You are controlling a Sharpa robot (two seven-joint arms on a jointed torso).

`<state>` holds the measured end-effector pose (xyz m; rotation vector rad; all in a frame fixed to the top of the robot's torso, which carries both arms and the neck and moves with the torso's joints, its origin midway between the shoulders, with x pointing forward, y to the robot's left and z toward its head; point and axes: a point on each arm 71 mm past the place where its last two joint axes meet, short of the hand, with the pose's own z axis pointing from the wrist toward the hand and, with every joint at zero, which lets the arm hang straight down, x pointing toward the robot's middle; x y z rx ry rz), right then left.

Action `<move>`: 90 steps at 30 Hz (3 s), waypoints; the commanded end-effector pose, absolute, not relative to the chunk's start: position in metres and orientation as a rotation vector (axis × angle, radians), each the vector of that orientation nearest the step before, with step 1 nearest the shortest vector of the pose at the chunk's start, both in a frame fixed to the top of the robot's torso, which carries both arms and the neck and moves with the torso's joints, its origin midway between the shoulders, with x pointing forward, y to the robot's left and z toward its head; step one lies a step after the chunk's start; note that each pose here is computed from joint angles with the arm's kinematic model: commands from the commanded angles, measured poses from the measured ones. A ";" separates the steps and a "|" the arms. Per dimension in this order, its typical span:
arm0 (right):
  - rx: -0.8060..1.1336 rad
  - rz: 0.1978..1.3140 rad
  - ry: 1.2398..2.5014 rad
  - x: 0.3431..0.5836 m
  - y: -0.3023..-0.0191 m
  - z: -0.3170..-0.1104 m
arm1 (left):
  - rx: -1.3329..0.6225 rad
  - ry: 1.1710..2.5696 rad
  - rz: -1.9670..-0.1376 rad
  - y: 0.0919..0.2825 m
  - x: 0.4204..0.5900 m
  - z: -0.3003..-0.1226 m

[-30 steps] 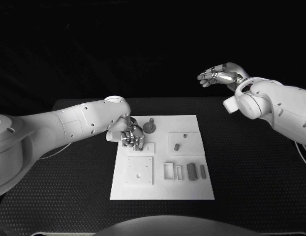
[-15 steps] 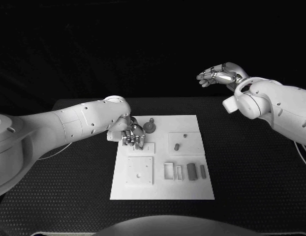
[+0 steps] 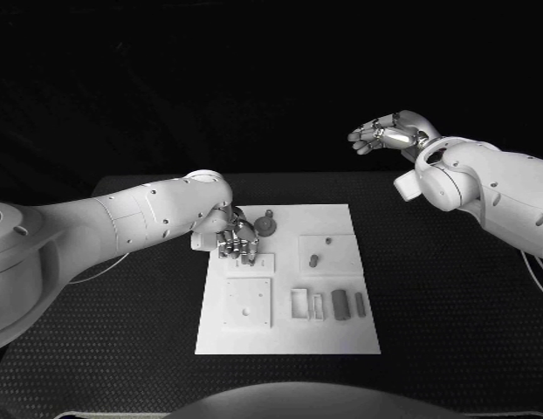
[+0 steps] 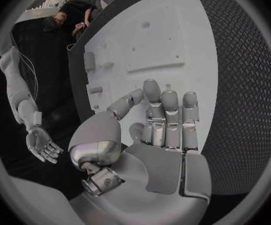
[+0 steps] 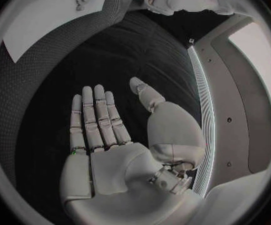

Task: Assemble the parts on the task board

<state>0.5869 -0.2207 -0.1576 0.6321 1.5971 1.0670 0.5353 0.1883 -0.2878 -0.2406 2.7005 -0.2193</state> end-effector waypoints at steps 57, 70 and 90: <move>0.624 1.080 1.610 0.586 -0.218 -0.159 | -0.213 2.741 -0.216 0.180 0.529 -0.299; 0.622 1.082 1.613 0.585 -0.217 -0.159 | -0.214 2.727 -0.223 0.177 0.530 -0.299; 0.619 1.083 1.618 0.585 -0.217 -0.160 | -0.194 2.708 -0.175 0.183 0.530 -0.299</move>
